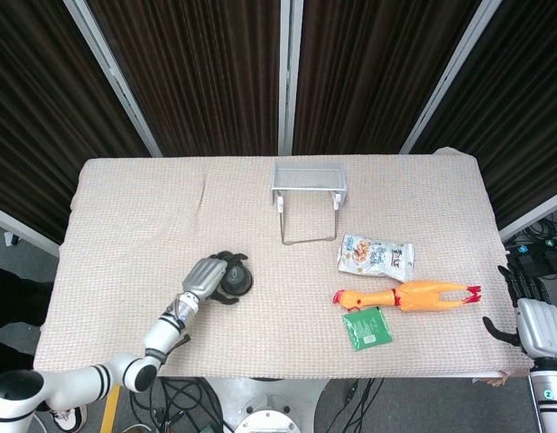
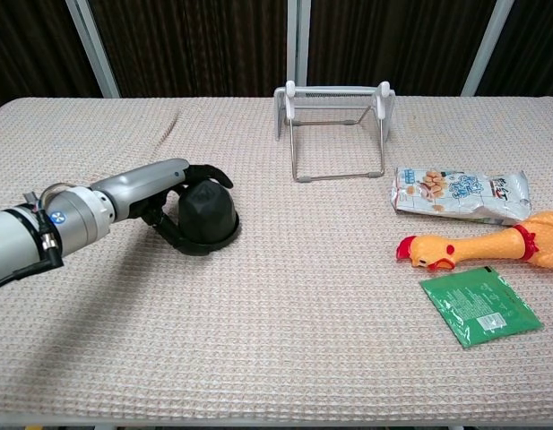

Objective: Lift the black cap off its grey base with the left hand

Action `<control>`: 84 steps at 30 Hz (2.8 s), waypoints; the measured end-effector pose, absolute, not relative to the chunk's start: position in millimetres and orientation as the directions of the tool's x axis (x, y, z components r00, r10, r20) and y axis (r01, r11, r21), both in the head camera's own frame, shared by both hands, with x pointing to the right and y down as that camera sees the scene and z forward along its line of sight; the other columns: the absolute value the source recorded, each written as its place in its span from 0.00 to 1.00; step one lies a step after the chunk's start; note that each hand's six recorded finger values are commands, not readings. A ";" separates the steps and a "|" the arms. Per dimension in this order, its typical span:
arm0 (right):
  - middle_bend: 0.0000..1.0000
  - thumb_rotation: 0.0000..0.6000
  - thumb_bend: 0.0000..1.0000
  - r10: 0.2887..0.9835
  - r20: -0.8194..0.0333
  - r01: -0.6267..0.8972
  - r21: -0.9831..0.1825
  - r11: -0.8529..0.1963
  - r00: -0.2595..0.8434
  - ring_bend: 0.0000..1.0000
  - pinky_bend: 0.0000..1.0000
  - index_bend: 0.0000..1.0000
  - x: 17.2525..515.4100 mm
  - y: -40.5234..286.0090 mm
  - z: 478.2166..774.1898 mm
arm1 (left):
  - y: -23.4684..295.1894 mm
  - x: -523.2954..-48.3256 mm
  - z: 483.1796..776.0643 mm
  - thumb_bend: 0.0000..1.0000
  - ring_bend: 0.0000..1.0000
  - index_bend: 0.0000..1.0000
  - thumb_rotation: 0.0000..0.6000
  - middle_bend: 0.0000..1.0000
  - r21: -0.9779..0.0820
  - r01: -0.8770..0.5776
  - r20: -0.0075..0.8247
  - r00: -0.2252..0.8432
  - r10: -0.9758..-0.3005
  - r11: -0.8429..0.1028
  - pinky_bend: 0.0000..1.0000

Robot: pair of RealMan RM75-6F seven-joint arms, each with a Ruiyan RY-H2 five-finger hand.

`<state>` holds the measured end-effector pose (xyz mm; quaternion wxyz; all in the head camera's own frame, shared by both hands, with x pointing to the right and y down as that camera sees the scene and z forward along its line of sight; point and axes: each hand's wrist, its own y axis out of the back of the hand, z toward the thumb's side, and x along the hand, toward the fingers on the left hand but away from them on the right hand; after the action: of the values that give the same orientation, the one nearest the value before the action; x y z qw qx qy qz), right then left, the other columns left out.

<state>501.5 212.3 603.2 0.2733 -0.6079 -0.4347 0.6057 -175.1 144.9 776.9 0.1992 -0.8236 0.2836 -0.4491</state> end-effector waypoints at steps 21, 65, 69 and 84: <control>0.00 1.00 0.19 0.860 -0.496 0.202 -0.860 -0.469 -0.117 0.00 0.00 0.00 504.0 211.9 601.0 | 139.2 -174.0 774.6 0.21 0.26 0.25 1.00 0.35 -0.587 -0.329 0.601 0.434 -0.671 -0.739 0.34; 0.00 1.00 0.19 0.856 -0.507 0.200 -0.853 -0.482 -0.101 0.00 0.00 0.00 498.6 214.1 604.2 | 15.3 -195.2 631.6 0.22 0.29 0.37 1.00 0.37 -0.778 -0.377 0.348 0.408 -0.844 -0.503 0.37; 0.00 1.00 0.19 0.854 -0.509 0.202 -0.852 -0.483 -0.103 0.00 0.00 0.00 500.2 214.6 604.9 | 6.2 -199.4 602.0 0.22 0.29 0.37 1.00 0.37 -0.798 -0.451 0.244 0.364 -0.899 -0.399 0.37; 0.00 1.00 0.19 0.846 -0.522 0.201 -0.845 -0.496 -0.107 0.00 0.00 0.00 500.5 215.7 609.5 | 80.5 -230.6 719.1 0.22 0.29 0.37 1.00 0.37 -0.548 -0.297 0.686 0.374 -0.624 -0.782 0.37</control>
<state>500.5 215.7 609.5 0.2647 -0.6137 -0.4265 0.6095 -230.6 80.5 719.1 0.1691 -0.8114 0.2838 -0.4821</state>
